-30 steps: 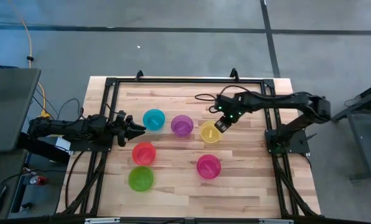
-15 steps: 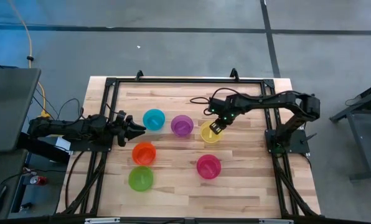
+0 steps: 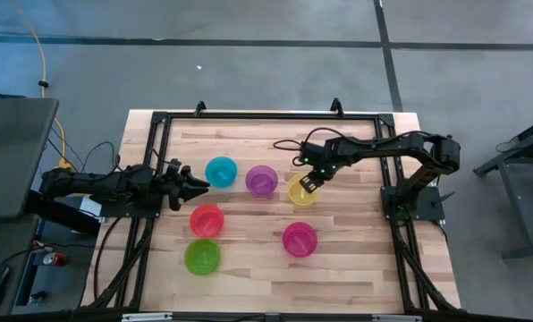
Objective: Nest bowls inside each other
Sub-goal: Stack the yellow bowl on top of the purple bowl
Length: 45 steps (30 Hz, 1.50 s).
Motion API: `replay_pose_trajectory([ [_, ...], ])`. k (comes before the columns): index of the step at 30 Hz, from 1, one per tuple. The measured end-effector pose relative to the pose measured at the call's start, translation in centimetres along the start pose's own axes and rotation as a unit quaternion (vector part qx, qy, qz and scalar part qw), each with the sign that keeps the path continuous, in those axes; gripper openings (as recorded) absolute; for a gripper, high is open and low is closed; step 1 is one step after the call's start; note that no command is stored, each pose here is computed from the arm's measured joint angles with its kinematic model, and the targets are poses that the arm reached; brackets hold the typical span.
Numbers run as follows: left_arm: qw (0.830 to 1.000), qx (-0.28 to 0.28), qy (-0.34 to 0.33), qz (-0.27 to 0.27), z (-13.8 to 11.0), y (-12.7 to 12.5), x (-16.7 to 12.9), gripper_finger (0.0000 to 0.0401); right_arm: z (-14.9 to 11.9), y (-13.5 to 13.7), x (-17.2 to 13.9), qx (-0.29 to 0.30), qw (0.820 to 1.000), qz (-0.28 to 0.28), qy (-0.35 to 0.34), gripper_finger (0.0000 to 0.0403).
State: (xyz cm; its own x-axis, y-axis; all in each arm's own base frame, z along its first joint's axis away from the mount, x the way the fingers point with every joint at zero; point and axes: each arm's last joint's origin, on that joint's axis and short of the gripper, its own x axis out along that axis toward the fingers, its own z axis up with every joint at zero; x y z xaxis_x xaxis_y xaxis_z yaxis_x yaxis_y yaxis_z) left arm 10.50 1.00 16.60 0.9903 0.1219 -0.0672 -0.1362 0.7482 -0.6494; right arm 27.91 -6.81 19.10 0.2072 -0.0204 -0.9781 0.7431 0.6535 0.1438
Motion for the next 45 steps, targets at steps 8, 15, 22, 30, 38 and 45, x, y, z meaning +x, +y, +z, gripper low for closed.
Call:
replay_pose_trajectory([
  [8, 1.0, 0.0, 0.0, 0.0, 0.0, 0.0, 0.0, 0.0136, 0.1, 0.0, 0.7, 0.002, 1.0, -0.005, 0.008, 0.0094],
  [15, 1.0, 0.0, 0.0, 0.0, 0.0, 0.0, 0.0, 0.0136, 0.2, 0.1, 1.3, 0.004, 1.0, -0.01, 0.017, 0.0094],
  [22, 1.0, 0.0, 0.001, 0.001, 0.0, 0.0, 0.0, 0.0136, 0.2, 0.0, 1.3, 0.004, 1.0, -0.016, 0.014, 0.0092],
  [30, 1.0, 0.0, 0.003, 0.003, -0.1, 0.1, 0.0, 0.0136, 0.2, -0.1, 1.3, 0.004, 0.999, -0.033, 0.004, 0.0042],
  [38, 1.0, 0.004, 0.003, 0.002, 0.0, 0.0, 0.0, 0.0136, 0.2, -0.1, 1.3, 0.004, 1.0, -0.029, 0.007, 0.0019],
  [45, 1.0, 0.004, 0.003, 0.003, 0.0, 0.0, 0.0, 0.0136, 0.2, -0.1, 1.8, 0.007, 0.999, -0.034, 0.015, 0.0003],
])
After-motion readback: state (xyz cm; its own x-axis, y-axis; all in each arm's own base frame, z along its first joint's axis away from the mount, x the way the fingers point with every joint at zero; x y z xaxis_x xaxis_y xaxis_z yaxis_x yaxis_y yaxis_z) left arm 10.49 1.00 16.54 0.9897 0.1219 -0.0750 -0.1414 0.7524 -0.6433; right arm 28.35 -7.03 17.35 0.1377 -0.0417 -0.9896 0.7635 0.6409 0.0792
